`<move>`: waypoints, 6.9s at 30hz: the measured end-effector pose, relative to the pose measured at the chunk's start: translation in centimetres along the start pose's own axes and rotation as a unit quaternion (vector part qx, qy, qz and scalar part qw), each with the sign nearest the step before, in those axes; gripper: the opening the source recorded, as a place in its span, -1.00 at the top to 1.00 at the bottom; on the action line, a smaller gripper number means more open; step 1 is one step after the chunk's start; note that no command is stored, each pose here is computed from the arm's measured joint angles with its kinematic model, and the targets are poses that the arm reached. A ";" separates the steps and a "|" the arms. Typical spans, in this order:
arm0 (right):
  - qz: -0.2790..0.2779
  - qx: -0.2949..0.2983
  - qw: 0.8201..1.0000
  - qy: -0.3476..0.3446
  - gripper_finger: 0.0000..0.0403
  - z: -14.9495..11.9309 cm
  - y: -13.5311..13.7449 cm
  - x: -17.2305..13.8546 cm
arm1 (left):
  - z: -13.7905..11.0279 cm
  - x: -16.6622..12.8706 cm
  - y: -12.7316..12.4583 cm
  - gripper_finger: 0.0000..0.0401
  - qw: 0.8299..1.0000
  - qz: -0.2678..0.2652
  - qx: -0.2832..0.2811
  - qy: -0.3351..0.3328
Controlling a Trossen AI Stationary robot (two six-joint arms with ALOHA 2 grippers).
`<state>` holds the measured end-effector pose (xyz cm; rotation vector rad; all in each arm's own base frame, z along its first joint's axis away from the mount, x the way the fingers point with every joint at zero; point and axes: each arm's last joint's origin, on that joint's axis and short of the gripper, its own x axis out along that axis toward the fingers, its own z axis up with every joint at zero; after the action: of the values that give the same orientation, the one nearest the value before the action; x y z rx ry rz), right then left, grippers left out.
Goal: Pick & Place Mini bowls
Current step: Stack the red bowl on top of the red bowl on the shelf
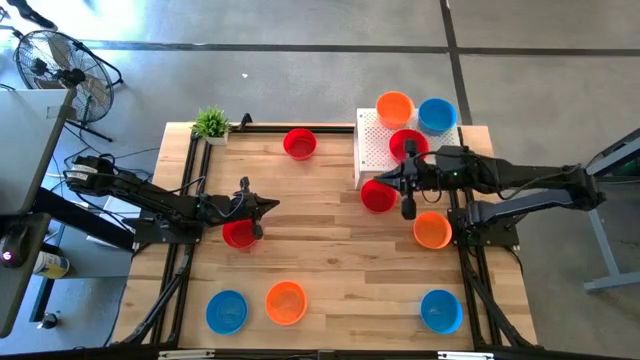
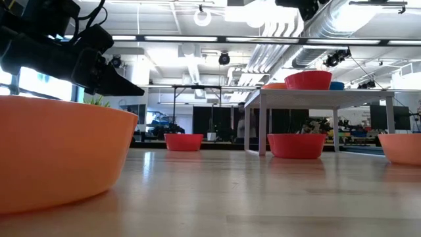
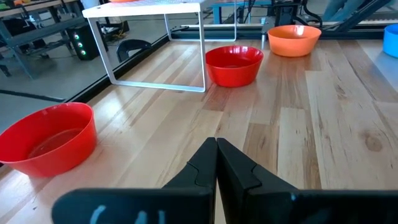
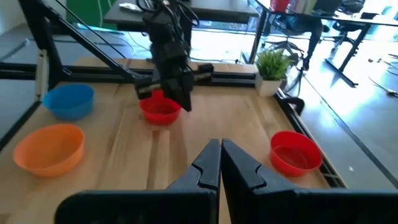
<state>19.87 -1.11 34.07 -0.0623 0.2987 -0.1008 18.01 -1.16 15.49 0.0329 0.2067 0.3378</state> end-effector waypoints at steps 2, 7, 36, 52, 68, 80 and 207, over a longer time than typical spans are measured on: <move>0.007 0.002 1.000 -0.007 0.99 0.1 0.3 0.0 | 0.0 0.0 0.0 1.00 1.000 0.000 0.000 0.000; 0.016 -0.003 1.000 -0.012 1.00 0.3 1.3 -0.1 | 0.0 0.0 0.0 1.00 1.000 0.000 0.000 0.000; 0.125 -0.052 0.986 -0.096 1.00 1.4 7.8 1.9 | 0.1 0.0 0.0 1.00 1.000 0.002 0.012 -0.006; 0.062 -0.074 0.995 -0.036 1.00 -1.5 9.7 8.2 | -0.2 -0.1 -0.7 1.00 0.992 -0.123 0.016 0.014; 0.146 -0.109 0.983 -0.032 1.00 -4.4 12.0 12.6 | -0.7 -0.1 -0.7 1.00 0.992 -0.117 0.031 0.045; 0.201 -0.145 0.969 -0.009 1.00 -6.8 14.9 13.7 | 2.3 0.7 -2.6 1.00 0.980 -0.142 0.081 0.116; 0.172 -0.045 0.971 -0.163 1.00 -16.4 13.3 8.0 | 3.4 10.8 -10.9 0.95 0.939 -0.229 0.142 0.213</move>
<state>23.78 10.45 15.10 -0.1141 -0.0185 0.2658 32.26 -7.87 15.98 0.1945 0.6800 -0.1589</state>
